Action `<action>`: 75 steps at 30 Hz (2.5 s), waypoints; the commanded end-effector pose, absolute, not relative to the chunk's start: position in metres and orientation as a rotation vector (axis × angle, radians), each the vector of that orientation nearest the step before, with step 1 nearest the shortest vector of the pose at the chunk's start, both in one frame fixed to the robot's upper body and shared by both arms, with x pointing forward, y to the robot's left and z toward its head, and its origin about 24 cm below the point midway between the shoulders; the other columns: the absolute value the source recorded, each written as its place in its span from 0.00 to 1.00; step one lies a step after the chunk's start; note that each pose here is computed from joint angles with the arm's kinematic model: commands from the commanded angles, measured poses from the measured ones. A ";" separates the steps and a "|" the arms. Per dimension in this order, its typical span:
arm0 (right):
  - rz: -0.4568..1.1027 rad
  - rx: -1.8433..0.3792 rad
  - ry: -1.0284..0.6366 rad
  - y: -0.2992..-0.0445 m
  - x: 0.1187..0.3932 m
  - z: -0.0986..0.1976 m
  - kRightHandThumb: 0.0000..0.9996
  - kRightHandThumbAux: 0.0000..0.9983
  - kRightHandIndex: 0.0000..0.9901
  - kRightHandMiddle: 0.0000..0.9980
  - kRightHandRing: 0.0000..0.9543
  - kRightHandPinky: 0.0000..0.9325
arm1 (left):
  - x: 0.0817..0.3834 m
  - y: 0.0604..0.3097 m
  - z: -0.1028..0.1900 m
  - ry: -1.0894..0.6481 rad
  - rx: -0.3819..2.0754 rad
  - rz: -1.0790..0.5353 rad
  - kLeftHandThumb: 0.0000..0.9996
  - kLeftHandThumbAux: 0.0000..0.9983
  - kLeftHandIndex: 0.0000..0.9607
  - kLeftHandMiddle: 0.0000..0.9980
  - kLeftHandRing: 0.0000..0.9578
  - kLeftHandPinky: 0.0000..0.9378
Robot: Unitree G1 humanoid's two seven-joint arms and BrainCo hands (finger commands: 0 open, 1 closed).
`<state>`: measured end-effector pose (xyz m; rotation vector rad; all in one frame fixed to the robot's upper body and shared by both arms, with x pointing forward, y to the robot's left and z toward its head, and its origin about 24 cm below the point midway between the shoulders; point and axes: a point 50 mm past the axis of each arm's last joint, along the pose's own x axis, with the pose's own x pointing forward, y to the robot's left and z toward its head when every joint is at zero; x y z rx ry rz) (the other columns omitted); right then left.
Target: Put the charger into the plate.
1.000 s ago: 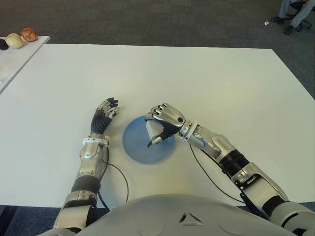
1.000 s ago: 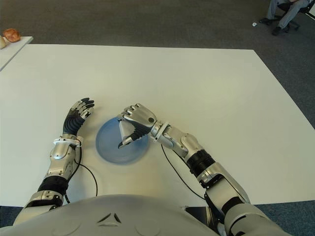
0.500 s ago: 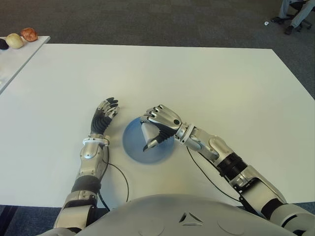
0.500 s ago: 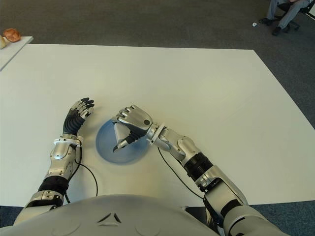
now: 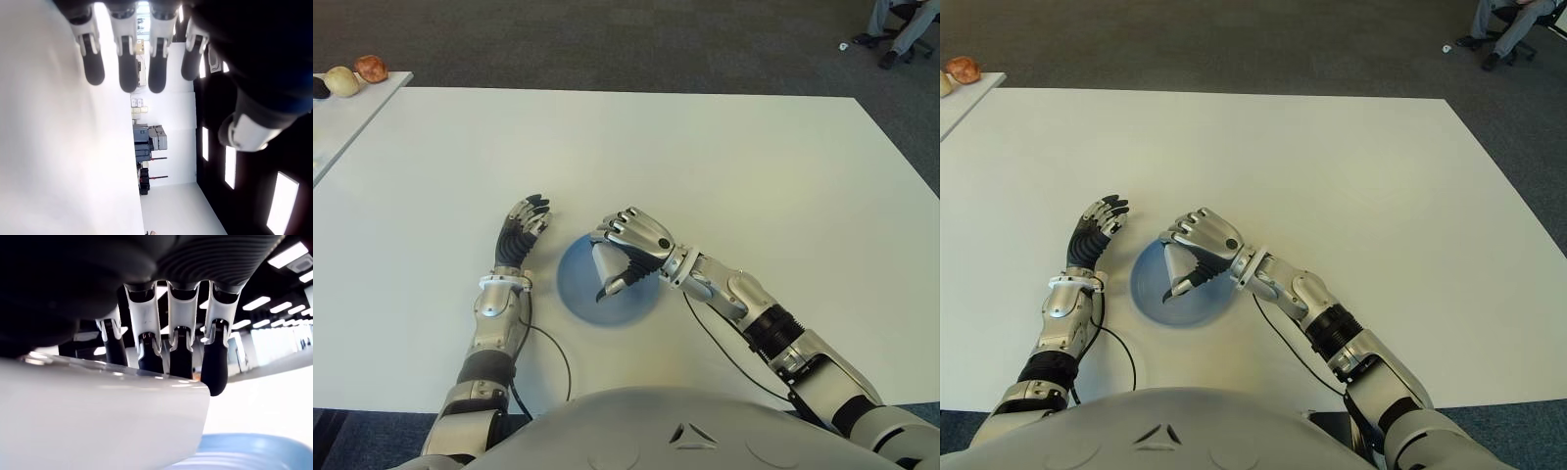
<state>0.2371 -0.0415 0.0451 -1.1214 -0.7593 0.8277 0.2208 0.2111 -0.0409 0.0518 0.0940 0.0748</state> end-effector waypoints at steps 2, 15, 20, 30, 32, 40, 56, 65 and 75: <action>0.888 -1.115 -0.706 -0.045 0.236 0.048 0.22 0.22 0.01 0.01 0.01 0.01 | 0.183 0.198 -0.086 0.365 0.005 0.078 0.00 0.54 0.19 0.23 0.24 0.26; 0.930 -1.101 -0.668 -0.051 0.236 0.047 0.22 0.18 0.00 0.00 0.00 0.00 | 0.180 0.195 -0.087 0.374 0.054 0.085 0.00 0.52 0.11 0.20 0.21 0.18; 0.930 -1.089 -0.647 -0.052 0.236 0.046 0.21 0.19 0.00 0.00 0.00 0.00 | 0.179 0.195 -0.088 0.381 0.059 0.089 0.00 0.50 0.10 0.20 0.20 0.15; 0.942 -1.111 -0.619 -0.054 0.237 0.044 0.18 0.21 0.00 0.00 0.00 0.00 | 0.179 0.195 -0.088 0.386 0.064 0.109 0.00 0.52 0.19 0.24 0.24 0.25; 0.943 -1.116 -0.618 -0.054 0.238 0.044 0.18 0.21 0.00 0.00 0.00 0.00 | 0.179 0.195 -0.088 0.386 0.065 0.110 0.00 0.52 0.19 0.25 0.25 0.25; 0.929 -1.142 -0.622 -0.056 0.244 0.046 0.16 0.22 0.00 0.00 0.00 0.00 | 0.182 0.192 -0.087 0.358 0.048 0.110 0.00 0.55 0.23 0.28 0.29 0.29; 0.571 -1.119 -0.499 -0.056 0.312 0.072 0.08 0.36 0.00 0.00 0.00 0.00 | 0.184 0.190 -0.083 0.327 0.026 0.101 0.00 0.54 0.32 0.30 0.29 0.28; 0.270 -0.784 -0.371 -0.077 0.335 0.089 0.06 0.48 0.00 0.00 0.00 0.00 | 0.185 0.190 -0.082 0.311 0.018 0.076 0.00 0.51 0.35 0.30 0.26 0.24; 0.106 -0.448 -0.283 -0.091 0.305 0.077 0.09 0.57 0.00 0.00 0.00 0.00 | 0.185 0.191 -0.084 0.316 0.010 0.078 0.00 0.53 0.36 0.29 0.25 0.23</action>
